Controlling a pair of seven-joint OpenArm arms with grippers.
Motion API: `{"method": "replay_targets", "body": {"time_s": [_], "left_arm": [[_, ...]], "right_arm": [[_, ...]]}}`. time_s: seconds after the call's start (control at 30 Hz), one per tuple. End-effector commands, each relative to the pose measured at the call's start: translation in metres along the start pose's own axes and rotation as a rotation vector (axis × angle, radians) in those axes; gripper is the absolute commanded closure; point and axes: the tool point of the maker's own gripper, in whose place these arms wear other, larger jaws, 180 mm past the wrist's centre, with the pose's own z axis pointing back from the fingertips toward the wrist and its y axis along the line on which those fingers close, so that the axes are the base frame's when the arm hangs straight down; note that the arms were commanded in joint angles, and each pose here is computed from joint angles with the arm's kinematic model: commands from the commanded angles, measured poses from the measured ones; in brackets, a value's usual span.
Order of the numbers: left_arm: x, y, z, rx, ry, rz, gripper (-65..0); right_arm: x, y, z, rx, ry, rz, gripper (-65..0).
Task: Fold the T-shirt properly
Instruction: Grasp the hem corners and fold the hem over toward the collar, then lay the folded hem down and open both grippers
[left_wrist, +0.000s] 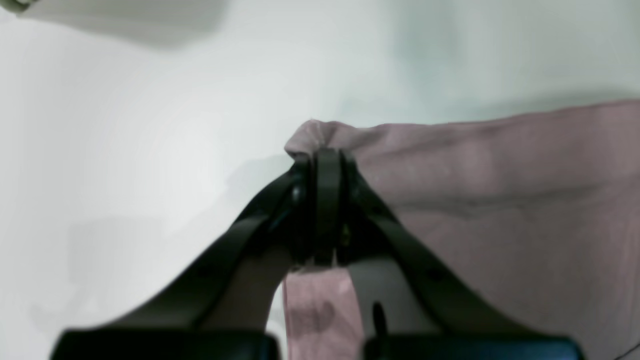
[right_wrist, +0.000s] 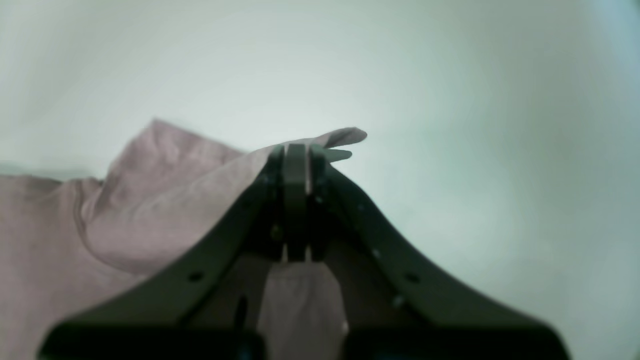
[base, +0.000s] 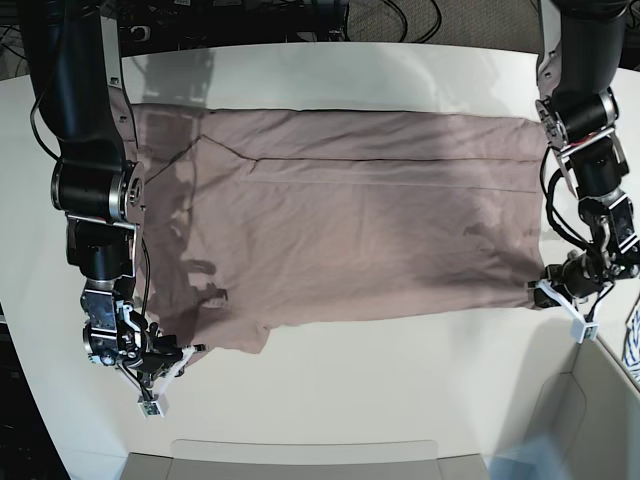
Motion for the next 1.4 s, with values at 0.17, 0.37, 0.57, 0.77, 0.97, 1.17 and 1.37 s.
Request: {"method": "replay_targets", "body": {"time_s": [0.17, 0.37, 0.57, 0.77, 0.97, 1.17, 1.37], "left_arm": [[0.02, 0.019, 0.022, 0.044, -0.017, -0.024, 0.0], [-0.011, 0.023, 0.039, 0.102, 0.016, -0.135, 0.0], [-0.039, 0.022, 0.05, 0.129, 0.062, -0.203, 0.0], [-0.062, 0.02, 0.058, 0.141, 0.092, -0.246, 0.0], [-0.078, 0.015, 0.068, 0.153, 0.113, -0.298, 0.0], [-0.077, 0.021, 0.086, 0.2, 0.125, -0.269, 0.0], [-0.097, 0.014, 0.089, 0.195, 0.166, -0.285, 0.0]], "right_arm": [[0.015, -0.022, 0.014, 0.005, -0.024, -0.108, 0.0], [-0.012, -0.012, 0.024, 0.006, -0.003, -0.065, 0.0], [-0.019, 0.017, 0.06, -0.014, -0.021, 0.059, 0.0], [-0.04, 0.034, 0.089, -0.034, -0.002, 0.126, 0.0], [-0.064, 0.04, 0.104, -0.046, 0.04, 0.155, 0.0], [-0.075, 0.03, 0.128, -0.093, 0.052, 0.141, 0.0], [-0.097, 0.036, 0.147, -0.092, 0.109, 0.219, 0.0]]}}
